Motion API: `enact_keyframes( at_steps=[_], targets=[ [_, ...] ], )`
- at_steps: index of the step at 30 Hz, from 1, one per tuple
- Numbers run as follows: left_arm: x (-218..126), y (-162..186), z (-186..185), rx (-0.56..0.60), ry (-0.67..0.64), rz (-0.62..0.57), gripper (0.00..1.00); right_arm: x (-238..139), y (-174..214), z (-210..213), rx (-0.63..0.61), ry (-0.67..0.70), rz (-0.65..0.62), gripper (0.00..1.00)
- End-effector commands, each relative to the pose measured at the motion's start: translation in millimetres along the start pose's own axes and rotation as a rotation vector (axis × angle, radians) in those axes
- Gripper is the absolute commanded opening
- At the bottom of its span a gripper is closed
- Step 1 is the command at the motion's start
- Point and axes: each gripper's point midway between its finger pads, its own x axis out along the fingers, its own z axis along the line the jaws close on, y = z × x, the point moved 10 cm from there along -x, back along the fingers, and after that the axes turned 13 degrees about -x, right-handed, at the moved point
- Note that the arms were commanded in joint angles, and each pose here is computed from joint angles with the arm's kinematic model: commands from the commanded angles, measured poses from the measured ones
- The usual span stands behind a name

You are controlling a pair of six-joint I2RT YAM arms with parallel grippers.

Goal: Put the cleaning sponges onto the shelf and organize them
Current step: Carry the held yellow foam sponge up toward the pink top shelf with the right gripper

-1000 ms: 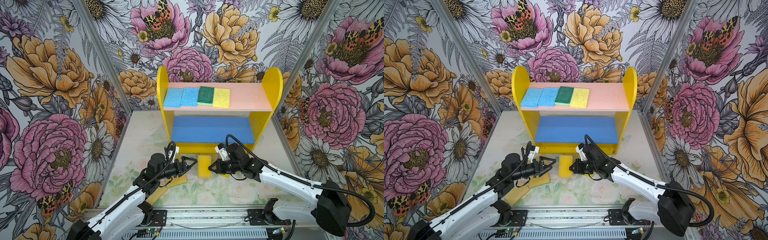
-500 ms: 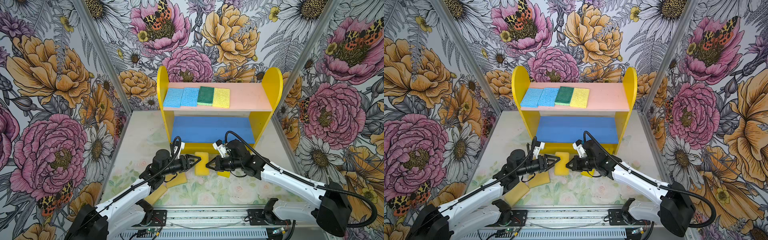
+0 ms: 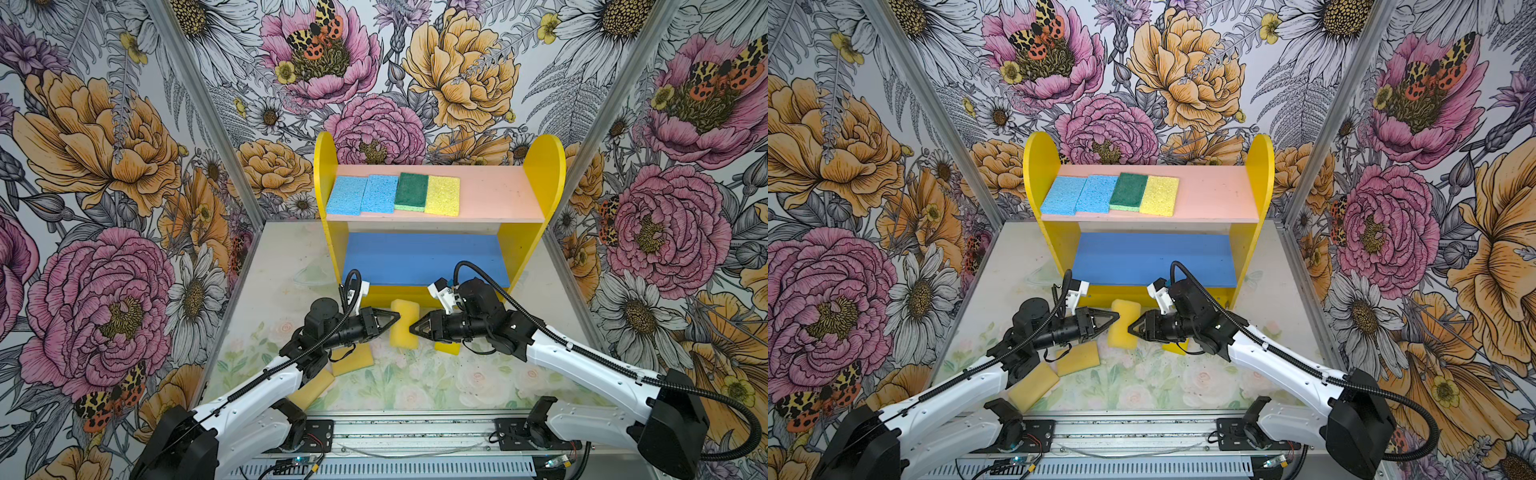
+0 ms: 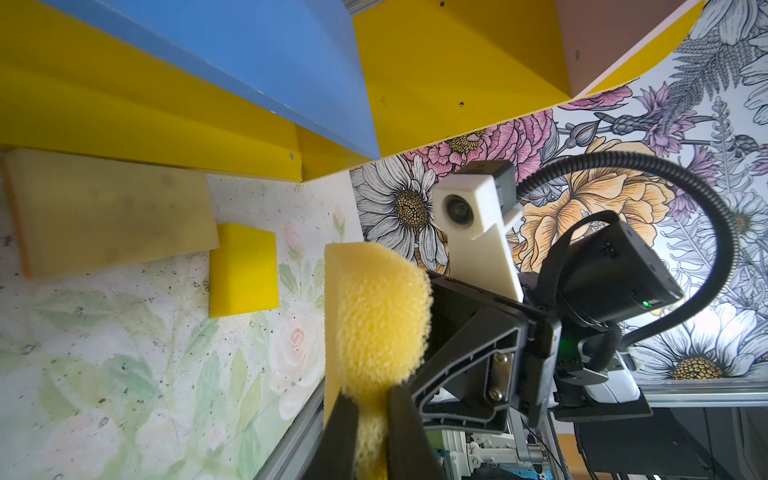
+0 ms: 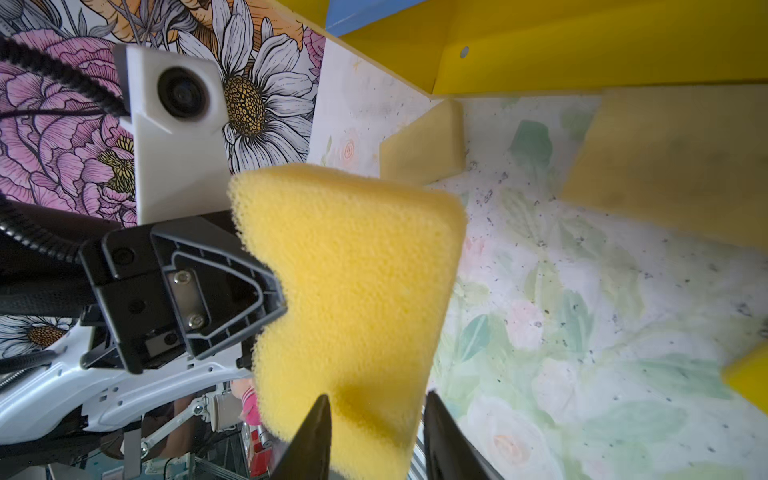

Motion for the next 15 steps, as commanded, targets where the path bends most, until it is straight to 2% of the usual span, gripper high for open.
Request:
enact_keyframes(
  at_steps=[1, 7, 15],
  targets=[
    [-5, -3, -8, 0.025, 0.047, -0.042, 0.14, -10, -7, 12, -0.013, -0.034, -0.052, 0.48],
    [-9, -8, -11, 0.013, 0.089, -0.081, 0.14, -12, -7, 21, -0.021, -0.051, -0.06, 0.5],
    [-16, -10, -16, 0.022, 0.123, -0.113, 0.14, -7, -5, 32, -0.036, -0.068, -0.053, 0.47]
  ],
)
